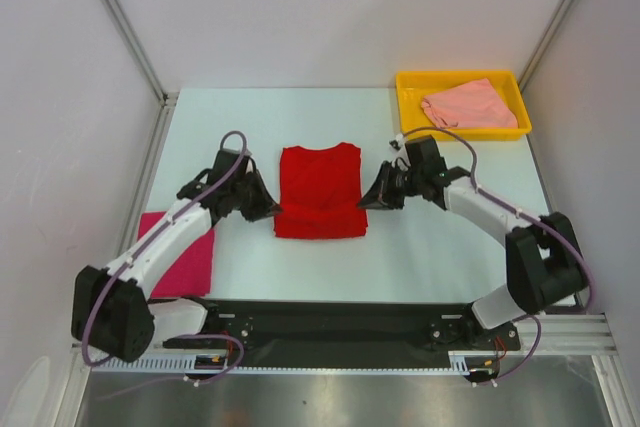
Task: Fold and stack the t-shirts
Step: Fold the tshirt
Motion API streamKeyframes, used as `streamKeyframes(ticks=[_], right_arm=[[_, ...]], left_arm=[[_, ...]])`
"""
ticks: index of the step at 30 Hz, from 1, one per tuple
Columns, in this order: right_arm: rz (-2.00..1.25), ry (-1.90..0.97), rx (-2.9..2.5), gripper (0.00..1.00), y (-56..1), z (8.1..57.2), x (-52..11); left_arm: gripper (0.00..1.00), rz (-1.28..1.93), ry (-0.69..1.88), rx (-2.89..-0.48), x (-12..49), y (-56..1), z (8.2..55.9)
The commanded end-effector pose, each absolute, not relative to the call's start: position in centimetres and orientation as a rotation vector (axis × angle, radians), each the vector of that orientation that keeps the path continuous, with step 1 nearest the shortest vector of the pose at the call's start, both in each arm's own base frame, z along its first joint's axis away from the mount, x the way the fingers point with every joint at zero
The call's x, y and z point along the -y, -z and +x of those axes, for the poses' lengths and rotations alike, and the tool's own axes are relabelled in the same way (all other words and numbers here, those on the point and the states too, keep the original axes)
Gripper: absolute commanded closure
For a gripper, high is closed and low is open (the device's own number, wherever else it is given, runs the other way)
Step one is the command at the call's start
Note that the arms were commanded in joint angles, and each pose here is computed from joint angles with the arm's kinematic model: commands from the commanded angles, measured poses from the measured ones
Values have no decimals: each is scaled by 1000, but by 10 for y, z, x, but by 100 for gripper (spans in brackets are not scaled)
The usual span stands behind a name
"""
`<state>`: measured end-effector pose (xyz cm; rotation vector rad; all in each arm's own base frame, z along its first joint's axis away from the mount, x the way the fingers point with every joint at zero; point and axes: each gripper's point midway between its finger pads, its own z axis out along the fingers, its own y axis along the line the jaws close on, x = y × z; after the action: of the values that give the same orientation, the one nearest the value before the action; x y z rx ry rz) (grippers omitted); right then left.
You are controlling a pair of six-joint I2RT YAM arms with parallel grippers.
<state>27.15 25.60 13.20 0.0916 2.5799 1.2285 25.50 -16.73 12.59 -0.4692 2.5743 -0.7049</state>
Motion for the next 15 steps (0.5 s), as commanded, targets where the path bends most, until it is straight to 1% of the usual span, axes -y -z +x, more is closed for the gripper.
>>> streamKeyframes(ticks=[1, 2, 3, 6, 9, 10, 11, 12, 13, 15], right_arm=[[68, -1231, -2592, 100, -132, 301, -251], [42, -1245, -2561, 100, -142, 316, -256], [51, -1245, -2591, 100, -130, 325, -257], [57, -1262, -2588, 100, -121, 358, -261], [61, -1273, -2546, 100, -129, 391, -264], [72, -1275, -2563, 100, -119, 397, -265], [86, -1281, -2567, 100, -116, 403, -265], [86, -1285, -2541, 100, -123, 415, -265], [101, -1288, -2563, 100, -112, 419, -266], [120, -1304, -2552, 100, -114, 429, -265]], left_arm=[[100, -405, 701, -2534, 166, -138, 298], [100, -390, 697, -2532, 165, -138, 306], [100, -401, 691, -2525, 162, -138, 317], [100, -403, 702, -2529, 162, -135, 347], [100, -385, 726, -2542, 165, -132, 377], [100, -377, 736, -2519, 166, -139, 391], [100, -380, 731, -2538, 167, -132, 397], [100, -382, 734, -2530, 166, -132, 405], [100, -375, 742, -2509, 168, -139, 415], [100, -389, 737, -2525, 166, -131, 425]])
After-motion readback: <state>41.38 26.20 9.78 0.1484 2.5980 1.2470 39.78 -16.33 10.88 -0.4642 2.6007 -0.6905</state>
